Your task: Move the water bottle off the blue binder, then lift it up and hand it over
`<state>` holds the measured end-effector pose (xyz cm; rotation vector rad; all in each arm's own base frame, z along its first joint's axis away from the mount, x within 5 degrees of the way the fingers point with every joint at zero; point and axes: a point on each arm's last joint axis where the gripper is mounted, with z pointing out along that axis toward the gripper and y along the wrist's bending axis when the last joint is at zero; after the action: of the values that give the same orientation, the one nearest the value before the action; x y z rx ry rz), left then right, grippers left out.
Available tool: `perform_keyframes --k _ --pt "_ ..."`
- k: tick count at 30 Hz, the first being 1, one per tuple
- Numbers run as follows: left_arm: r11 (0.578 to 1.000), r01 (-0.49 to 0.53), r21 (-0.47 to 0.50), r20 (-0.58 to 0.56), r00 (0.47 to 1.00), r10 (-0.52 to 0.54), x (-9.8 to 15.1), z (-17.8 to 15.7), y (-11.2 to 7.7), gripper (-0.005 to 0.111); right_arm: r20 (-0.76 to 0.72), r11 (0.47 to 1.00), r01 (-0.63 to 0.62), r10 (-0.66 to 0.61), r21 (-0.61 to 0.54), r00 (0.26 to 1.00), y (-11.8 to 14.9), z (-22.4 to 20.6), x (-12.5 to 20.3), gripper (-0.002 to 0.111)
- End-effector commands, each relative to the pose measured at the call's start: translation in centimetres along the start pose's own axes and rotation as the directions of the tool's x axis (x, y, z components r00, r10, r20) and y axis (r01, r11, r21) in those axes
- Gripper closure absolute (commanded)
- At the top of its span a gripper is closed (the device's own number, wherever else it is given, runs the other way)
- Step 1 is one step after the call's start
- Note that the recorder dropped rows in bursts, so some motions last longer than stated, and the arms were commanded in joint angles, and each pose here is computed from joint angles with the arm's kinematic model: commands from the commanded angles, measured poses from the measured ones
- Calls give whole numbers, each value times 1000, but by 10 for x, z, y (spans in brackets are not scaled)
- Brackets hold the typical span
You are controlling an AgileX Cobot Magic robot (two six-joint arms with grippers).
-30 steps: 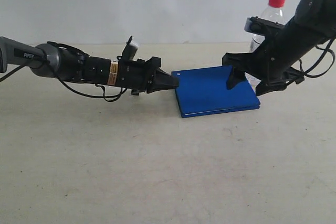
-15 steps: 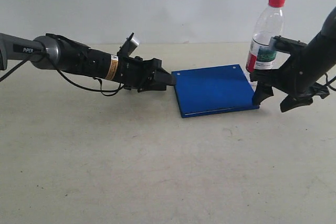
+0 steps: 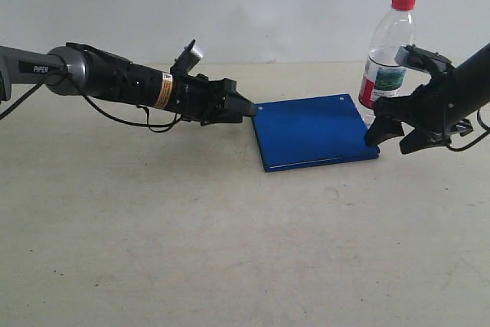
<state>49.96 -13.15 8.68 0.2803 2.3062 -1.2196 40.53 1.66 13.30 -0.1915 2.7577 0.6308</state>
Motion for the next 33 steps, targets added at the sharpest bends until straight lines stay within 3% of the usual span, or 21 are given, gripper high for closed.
perform_keyframes --k 1,10,14,19,21,28,33 --pt "1000 -23 4 14 1000 23 -7 -1 -6 61 -1 1000 -16 16 15 1000 -14 18 3 45" --pt "999 -47 11 9 999 46 -7 -1 -7 61 69 998 32 -27 -62 997 -12 29 -1 45" --pt "999 -53 4 13 999 52 -7 -1 -6 61 89 978 58 -41 -202 995 1 27 -2 45" --pt "996 -88 -6 18 996 88 -8 -1 -6 61 15 860 84 -88 -503 996 28 17 8 45" --pt "996 -87 -24 29 996 87 -9 -3 -3 61 -2 823 74 -91 -563 996 33 14 10 45" --pt "997 -59 -45 59 996 61 -15 -22 14 61 34 809 57 -46 -585 998 36 12 5 45" --pt "999 -51 -12 51 997 52 -15 -30 17 61 119 908 -19 75 -419 990 20 20 -8 45"
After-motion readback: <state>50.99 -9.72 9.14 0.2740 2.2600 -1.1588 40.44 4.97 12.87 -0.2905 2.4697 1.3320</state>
